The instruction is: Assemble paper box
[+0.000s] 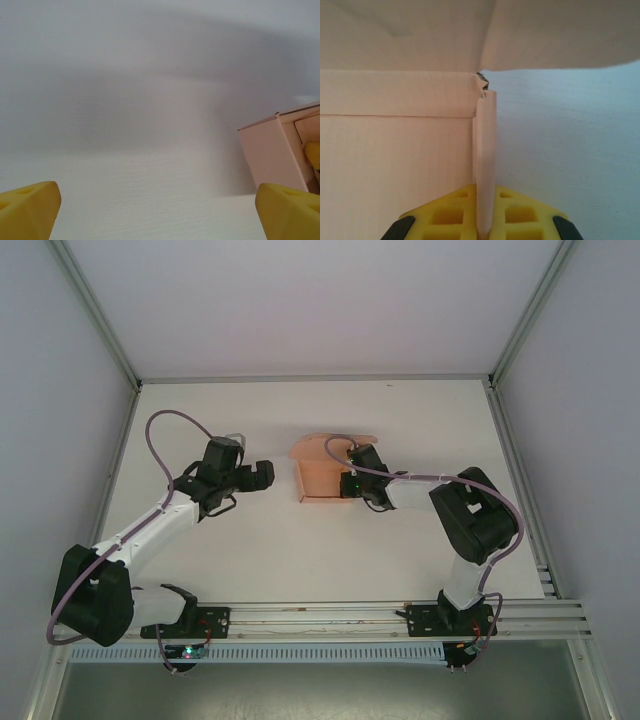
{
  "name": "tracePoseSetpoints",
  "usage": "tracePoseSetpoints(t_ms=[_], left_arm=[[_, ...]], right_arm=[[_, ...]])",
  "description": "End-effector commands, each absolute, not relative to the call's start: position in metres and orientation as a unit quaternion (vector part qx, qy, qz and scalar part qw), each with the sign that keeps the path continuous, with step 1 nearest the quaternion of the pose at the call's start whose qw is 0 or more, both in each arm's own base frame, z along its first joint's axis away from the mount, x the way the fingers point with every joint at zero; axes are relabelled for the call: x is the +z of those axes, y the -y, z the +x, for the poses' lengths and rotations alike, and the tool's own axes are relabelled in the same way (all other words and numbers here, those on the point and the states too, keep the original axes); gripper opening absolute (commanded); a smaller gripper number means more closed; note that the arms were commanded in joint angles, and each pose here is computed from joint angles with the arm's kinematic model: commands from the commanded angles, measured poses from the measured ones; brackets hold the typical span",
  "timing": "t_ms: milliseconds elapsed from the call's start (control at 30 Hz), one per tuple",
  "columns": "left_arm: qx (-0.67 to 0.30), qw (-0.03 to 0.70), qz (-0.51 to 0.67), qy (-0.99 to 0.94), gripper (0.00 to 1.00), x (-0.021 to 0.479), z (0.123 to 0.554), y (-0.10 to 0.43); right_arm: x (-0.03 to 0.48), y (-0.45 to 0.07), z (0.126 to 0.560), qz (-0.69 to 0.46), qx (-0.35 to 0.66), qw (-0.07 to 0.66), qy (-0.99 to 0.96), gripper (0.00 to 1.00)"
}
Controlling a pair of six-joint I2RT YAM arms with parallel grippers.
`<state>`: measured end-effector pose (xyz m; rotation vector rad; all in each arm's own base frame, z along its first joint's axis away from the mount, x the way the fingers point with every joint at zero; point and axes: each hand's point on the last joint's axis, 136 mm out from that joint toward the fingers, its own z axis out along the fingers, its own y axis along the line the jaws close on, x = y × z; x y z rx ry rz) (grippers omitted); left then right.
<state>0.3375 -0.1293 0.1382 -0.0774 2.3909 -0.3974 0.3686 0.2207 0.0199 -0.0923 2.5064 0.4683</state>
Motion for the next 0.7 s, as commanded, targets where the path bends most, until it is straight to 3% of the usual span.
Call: tracePoseSetpoints(t_ms=[0,100,200,433,667], left_arm=[[-0.146,0.36,-0.03,-0.921,1.0,0.141,0.334,0.126],[-0.167,0.369,-0.026,-0.914,1.0,0.148,0.337,0.133],[-0.225,0.384,0.002,-0.895,1.0,0.162,0.341,0.154],[-0.369,0.426,0.08,-0.822,1.0,0.215,0.342,0.208],[-0.393,0.436,0.11,-0.802,1.0,0.237,0.344,0.227]], right_arm=[[0.04,-0.231,0.365,-0.022,0.265,0.296,-0.917,0.0],[0.115,-0.254,0.375,-0.002,0.458,0.332,-0.825,0.0],[0.183,-0.271,0.372,-0.029,0.561,0.341,-0.754,0.0],[0.232,-0.305,0.34,-0.115,0.587,0.32,-0.734,0.0],[0.229,-0.324,0.314,-0.15,0.617,0.269,-0.724,0.0]])
